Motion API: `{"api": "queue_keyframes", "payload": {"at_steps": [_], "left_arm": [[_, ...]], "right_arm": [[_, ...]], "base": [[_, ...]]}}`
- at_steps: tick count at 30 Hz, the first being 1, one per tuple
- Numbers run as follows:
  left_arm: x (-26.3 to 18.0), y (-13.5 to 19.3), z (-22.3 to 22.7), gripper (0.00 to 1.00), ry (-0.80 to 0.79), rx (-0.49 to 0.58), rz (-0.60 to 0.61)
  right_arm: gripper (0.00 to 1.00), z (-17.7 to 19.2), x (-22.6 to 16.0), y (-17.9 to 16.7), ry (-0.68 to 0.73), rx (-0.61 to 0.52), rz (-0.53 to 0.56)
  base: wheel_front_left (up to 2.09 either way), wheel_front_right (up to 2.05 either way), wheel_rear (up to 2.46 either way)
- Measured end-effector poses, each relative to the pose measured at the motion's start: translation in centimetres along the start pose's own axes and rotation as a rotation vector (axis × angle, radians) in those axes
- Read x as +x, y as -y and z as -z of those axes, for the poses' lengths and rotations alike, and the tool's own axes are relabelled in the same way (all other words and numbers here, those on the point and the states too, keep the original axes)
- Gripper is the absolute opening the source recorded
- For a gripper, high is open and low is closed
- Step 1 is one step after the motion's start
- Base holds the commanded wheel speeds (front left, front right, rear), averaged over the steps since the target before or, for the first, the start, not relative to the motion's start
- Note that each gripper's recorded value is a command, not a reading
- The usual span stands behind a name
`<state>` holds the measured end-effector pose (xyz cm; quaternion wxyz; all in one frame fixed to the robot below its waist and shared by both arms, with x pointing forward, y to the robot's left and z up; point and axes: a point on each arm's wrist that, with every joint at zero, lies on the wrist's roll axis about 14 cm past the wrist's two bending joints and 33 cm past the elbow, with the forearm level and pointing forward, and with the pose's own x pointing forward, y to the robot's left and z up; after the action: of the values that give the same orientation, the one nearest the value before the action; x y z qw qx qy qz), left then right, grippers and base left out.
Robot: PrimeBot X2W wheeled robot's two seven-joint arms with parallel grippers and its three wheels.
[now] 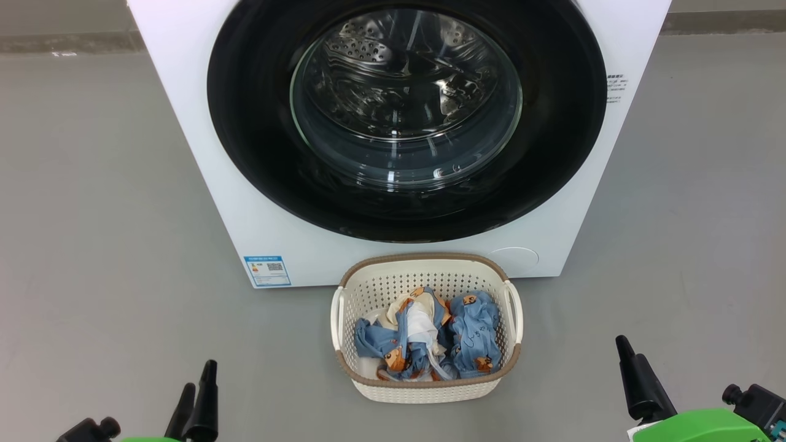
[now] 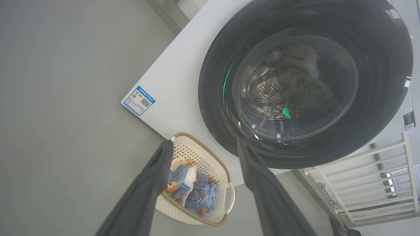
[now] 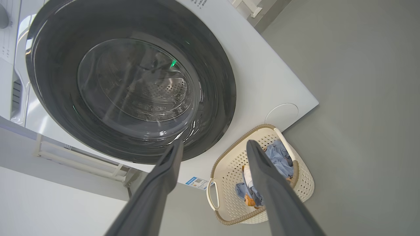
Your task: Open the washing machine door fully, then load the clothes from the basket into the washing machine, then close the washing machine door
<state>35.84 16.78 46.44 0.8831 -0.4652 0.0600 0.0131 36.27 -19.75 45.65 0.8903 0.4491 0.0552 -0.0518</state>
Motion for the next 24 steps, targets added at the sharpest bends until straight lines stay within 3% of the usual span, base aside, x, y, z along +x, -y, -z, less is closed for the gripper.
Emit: {"api": "queue_keyframes", "payload": {"at_steps": [24], "left_arm": [[-0.4, 1.0, 0.4, 1.00, -0.003, 0.288, 0.061]], "right_arm": [[1.00, 0.2, -0.2, -0.8, 0.015, -0.266, -0.047]], "base": [[0.00, 0.00, 0.00]]}}
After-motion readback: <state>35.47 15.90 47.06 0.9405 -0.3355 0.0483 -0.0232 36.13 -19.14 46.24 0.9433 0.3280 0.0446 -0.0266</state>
